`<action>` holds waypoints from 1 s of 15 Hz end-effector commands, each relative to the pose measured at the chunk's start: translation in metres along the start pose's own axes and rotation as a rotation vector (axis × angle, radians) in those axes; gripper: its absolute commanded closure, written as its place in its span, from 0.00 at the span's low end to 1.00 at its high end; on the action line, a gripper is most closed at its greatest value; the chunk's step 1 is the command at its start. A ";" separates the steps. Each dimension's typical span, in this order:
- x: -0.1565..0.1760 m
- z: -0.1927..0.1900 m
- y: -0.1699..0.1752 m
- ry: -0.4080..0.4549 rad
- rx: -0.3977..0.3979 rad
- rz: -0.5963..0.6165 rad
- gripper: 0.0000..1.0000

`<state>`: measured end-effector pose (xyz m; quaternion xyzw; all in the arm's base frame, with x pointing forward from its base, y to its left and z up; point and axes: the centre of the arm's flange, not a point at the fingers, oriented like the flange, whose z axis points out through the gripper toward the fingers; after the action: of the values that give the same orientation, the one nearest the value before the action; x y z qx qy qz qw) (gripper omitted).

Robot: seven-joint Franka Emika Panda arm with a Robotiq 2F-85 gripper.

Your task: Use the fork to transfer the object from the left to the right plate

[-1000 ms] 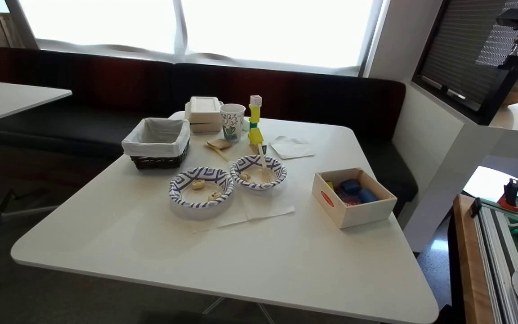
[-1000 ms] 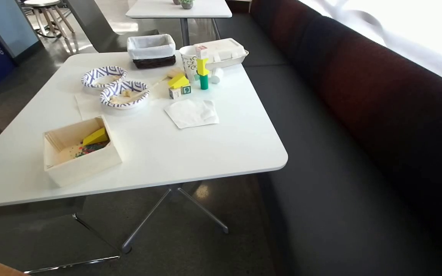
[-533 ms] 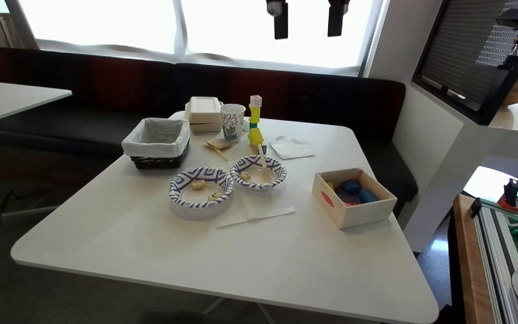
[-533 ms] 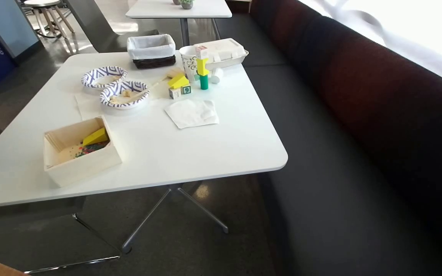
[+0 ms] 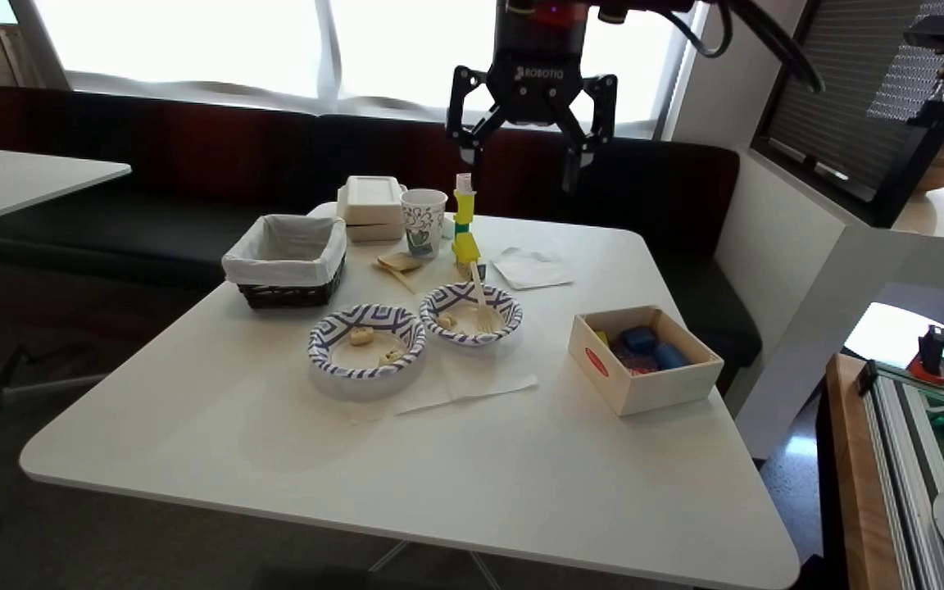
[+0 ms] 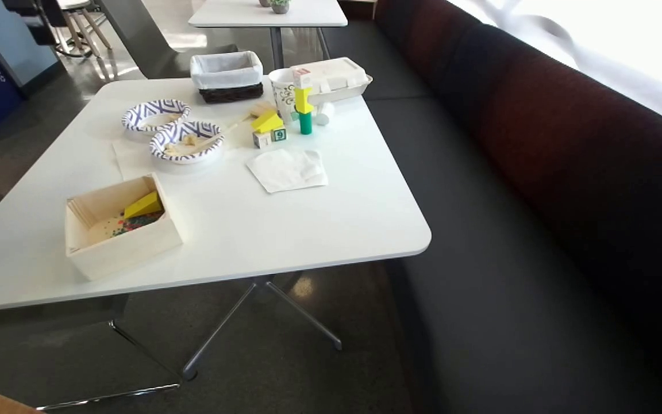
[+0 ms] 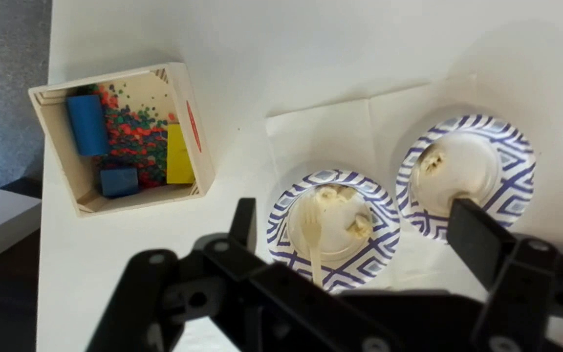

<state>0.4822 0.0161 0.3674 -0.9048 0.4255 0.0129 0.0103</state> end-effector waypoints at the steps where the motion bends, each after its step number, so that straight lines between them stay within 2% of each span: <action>1: 0.022 0.035 0.017 0.035 -0.019 0.195 0.00; 2: 0.015 0.017 0.012 0.019 -0.001 0.103 0.00; 5: 0.026 0.031 0.021 0.014 -0.018 0.169 0.00; 15: 0.026 0.031 0.020 0.015 -0.017 0.181 0.00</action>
<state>0.4826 -0.0154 0.3354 -0.8627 0.5056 0.0107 -0.0018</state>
